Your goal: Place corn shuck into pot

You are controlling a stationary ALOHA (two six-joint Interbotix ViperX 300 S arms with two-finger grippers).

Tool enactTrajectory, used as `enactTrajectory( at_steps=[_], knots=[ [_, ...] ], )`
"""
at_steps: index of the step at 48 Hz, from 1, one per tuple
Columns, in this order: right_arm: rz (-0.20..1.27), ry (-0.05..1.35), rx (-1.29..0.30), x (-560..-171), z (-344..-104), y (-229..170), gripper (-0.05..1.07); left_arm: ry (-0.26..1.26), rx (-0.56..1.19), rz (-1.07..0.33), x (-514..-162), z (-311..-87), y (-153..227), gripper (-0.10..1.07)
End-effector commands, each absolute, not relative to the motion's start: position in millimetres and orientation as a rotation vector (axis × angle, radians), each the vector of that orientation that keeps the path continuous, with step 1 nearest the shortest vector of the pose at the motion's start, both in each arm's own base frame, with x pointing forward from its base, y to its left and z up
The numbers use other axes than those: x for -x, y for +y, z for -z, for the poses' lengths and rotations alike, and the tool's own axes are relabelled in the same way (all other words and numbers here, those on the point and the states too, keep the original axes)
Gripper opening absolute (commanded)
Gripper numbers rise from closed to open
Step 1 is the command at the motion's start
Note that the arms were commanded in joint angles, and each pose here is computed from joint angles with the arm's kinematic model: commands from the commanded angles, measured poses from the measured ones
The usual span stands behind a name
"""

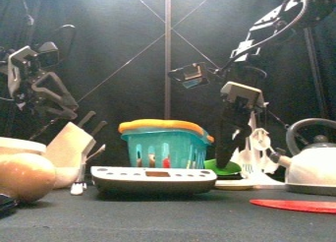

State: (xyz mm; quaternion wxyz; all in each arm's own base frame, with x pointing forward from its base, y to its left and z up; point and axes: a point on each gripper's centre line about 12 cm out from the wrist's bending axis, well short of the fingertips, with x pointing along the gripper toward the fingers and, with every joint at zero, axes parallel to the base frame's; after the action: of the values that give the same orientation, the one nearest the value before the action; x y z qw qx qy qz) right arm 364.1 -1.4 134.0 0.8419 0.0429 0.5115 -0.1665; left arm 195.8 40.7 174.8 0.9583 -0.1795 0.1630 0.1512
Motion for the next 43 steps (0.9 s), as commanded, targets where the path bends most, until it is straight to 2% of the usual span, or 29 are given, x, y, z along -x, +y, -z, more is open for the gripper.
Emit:
enactTrajectory(
  at_steps=[1, 7, 20, 29, 43],
  knots=[
    [0.329, 1.006, -0.099, -373.3, -157.4, 2.5, 0.46, 0.316, 0.361, -0.302, -198.7, -179.3, 40.7, 0.75],
    [0.256, 0.915, -0.089, -391.9, -175.9, 16.4, 0.46, 0.316, 0.363, -0.303, -198.7, -179.3, 40.7, 0.75],
    [-0.023, 0.569, -0.078, -464.2, -215.6, 57.0, 0.46, 0.319, 0.362, -0.306, -197.9, -178.3, 41.2, 0.75],
    [-0.11, 0.467, -0.082, -510.1, -213.1, 71.7, 0.46, 0.319, 0.356, -0.297, -198.2, -178.6, 39.6, 0.75],
    [-0.119, 0.399, -0.081, -565.8, -206.9, 77.0, 0.47, 0.333, 0.356, -0.298, -195.5, -174.1, 39.2, 0.75]
  ],
)
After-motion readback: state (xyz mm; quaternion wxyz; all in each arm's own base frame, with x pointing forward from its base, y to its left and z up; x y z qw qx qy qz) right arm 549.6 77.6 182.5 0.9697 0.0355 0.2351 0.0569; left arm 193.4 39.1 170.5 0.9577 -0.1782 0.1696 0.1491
